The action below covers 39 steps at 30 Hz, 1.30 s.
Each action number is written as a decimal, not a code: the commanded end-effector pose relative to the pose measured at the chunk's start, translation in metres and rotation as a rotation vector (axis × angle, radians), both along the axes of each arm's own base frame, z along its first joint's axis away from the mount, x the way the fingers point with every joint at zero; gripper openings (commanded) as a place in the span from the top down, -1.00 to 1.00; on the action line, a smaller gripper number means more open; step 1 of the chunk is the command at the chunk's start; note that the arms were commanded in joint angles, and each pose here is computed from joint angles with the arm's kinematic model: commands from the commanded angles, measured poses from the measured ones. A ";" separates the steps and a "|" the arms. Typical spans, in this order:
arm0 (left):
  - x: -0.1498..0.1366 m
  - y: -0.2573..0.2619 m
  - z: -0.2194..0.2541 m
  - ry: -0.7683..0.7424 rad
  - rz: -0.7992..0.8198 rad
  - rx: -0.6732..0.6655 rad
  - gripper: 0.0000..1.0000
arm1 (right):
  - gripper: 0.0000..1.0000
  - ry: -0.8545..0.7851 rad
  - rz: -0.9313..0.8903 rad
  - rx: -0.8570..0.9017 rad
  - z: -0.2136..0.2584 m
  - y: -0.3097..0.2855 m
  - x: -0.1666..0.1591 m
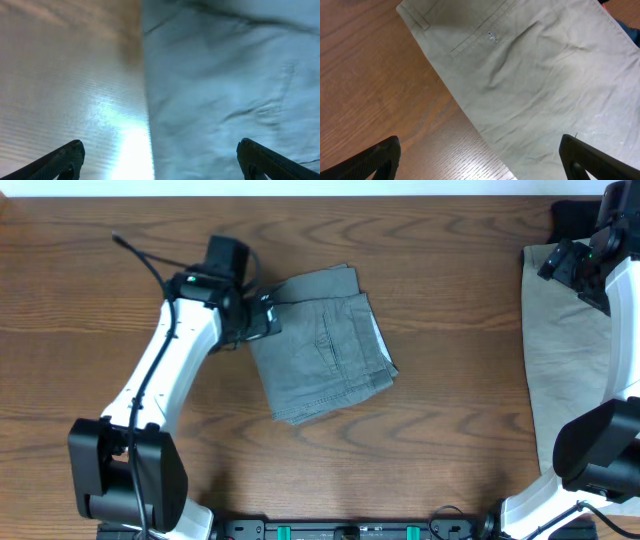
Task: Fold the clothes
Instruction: 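Grasp the folded trousers' left edge with the left gripper, then carry the folded trousers to the table's back-left corner, left gripper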
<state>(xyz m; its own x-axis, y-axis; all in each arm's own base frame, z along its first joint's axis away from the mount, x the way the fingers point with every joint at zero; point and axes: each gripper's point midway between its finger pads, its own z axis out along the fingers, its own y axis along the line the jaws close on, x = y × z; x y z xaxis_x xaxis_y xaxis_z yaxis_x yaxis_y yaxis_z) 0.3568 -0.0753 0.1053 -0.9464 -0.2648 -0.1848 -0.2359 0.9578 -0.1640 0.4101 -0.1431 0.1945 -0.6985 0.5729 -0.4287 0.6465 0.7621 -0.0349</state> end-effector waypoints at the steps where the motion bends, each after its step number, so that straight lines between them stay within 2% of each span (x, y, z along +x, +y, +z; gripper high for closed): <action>1: -0.018 -0.010 -0.023 0.066 -0.093 -0.123 -0.96 | -0.99 -0.021 -0.021 -0.014 0.009 -0.004 -0.002; 9: -0.040 -0.033 -0.059 0.091 -0.133 -0.322 -1.00 | -0.98 -0.021 -0.021 -0.014 0.009 -0.004 -0.002; 14: -0.053 -0.038 -0.082 0.099 -0.130 -0.346 -0.75 | -0.99 -0.022 -0.020 -0.014 0.009 -0.004 -0.002; 17: -0.056 -0.037 -0.091 0.099 -0.100 -0.352 -0.49 | -0.98 -0.021 -0.021 -0.014 0.009 -0.004 -0.002; 22: -0.050 -0.038 -0.094 0.069 -0.074 -0.360 0.31 | -0.99 -0.021 -0.021 -0.014 0.009 -0.004 -0.002; 26: -0.037 -0.038 -0.092 0.025 -0.037 -0.369 0.82 | -0.98 -0.022 -0.021 -0.014 0.009 -0.004 -0.002; 27: -0.034 -0.038 -0.091 0.012 -0.029 -0.371 0.87 | -0.99 -0.021 -0.021 -0.014 0.009 -0.004 -0.002; 31: -0.017 -0.031 -0.090 -0.038 0.057 -0.344 0.88 | -0.99 -0.022 -0.021 -0.014 0.009 -0.004 -0.002; 32: -0.009 -0.015 -0.093 -0.060 0.138 -0.283 0.88 | -0.99 -0.022 -0.021 -0.014 0.009 -0.004 -0.002; 36: 0.007 0.024 -0.095 -0.127 0.266 -0.168 0.88 | -0.99 -0.021 -0.021 -0.014 0.009 -0.004 -0.002; 39: 0.018 0.058 -0.092 -0.168 0.399 -0.158 0.87 | -0.99 -0.021 -0.021 -0.014 0.009 -0.004 -0.002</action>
<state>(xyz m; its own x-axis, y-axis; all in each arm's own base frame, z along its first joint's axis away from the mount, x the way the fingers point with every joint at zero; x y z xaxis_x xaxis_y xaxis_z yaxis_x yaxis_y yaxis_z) 0.3645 -0.0726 0.0193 -0.8514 -0.4816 -0.2079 -0.3591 0.8240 -0.4384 0.4101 -0.1431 0.1945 -0.6985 0.5729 -0.4287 0.6465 0.7621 -0.0349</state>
